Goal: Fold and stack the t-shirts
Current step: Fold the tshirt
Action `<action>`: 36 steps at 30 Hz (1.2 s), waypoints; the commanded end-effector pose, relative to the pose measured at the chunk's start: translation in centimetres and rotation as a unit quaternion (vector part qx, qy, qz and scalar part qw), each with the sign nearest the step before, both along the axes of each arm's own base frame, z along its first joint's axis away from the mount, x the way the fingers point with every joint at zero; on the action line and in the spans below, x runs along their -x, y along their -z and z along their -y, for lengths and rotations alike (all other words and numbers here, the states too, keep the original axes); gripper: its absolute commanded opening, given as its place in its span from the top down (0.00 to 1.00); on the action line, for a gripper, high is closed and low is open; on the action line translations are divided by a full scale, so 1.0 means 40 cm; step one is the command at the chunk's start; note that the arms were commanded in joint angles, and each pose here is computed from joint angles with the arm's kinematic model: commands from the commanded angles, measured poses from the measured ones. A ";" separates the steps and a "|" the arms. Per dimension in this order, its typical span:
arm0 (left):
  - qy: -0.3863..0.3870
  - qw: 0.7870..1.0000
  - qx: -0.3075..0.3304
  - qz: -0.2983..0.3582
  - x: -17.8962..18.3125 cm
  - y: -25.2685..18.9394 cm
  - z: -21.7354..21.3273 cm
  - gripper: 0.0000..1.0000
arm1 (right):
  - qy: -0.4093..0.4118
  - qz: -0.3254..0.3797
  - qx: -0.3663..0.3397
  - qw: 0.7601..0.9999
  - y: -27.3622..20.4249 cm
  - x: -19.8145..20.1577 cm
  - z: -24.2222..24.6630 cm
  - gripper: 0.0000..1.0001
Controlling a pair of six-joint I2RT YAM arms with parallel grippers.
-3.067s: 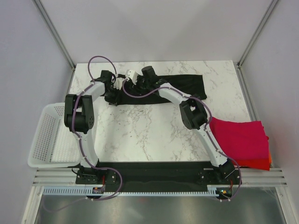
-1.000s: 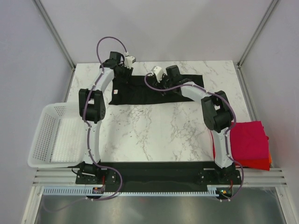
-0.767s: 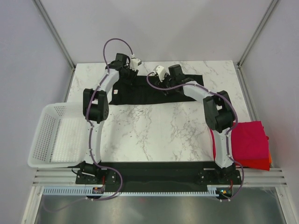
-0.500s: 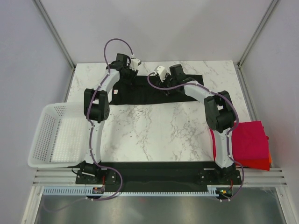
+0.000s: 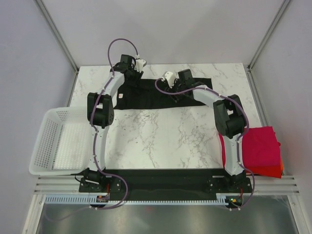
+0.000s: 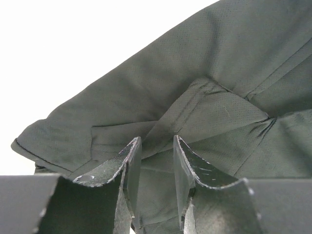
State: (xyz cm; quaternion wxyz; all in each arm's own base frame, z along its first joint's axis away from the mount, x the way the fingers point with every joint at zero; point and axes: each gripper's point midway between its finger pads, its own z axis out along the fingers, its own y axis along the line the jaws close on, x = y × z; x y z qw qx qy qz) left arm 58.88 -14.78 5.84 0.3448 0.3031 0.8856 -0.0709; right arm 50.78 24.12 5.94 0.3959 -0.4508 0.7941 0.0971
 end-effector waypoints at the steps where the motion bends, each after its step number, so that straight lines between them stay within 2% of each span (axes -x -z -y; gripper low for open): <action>1: 0.006 0.999 -0.018 0.047 -0.045 -0.053 -0.013 0.60 | -0.003 0.003 0.002 1.000 -0.010 -0.007 0.009 0.41; 9: 0.004 0.998 -0.027 0.055 -0.063 -0.040 -0.017 0.58 | -0.002 -0.008 0.005 1.000 0.003 -0.004 0.021 0.41; 14: 0.013 0.999 -0.018 0.043 -0.053 -0.022 -0.008 0.62 | 0.003 -0.008 0.005 1.000 0.004 -0.017 0.025 0.41; 22: 0.004 1.000 -0.009 0.029 -0.054 0.010 -0.001 0.61 | 0.012 -0.008 0.010 1.000 0.004 -0.024 0.040 0.41; 25: 0.004 1.000 -0.002 0.027 -0.056 0.012 0.003 0.69 | 0.015 -0.007 0.011 1.000 0.003 -0.026 0.048 0.41; 26: 0.005 1.000 0.001 0.028 -0.056 0.008 0.008 0.77 | 0.016 -0.007 0.012 1.000 0.003 -0.025 0.049 0.41; 28: 0.009 0.999 0.010 0.032 -0.061 -0.002 0.018 0.84 | 0.016 -0.008 0.013 1.000 0.005 -0.023 0.050 0.41; 29: 0.010 0.999 0.014 0.040 -0.067 -0.019 0.021 0.91 | 0.017 -0.008 0.013 1.000 0.006 -0.025 0.051 0.41; 32: 0.011 0.998 0.031 0.061 -0.083 -0.067 0.035 0.98 | 0.018 -0.006 0.013 1.000 0.003 -0.029 0.052 0.41; 36: 0.015 0.993 0.056 0.099 -0.108 -0.143 0.053 0.98 | 0.019 -0.008 0.015 1.000 0.009 -0.029 0.053 0.41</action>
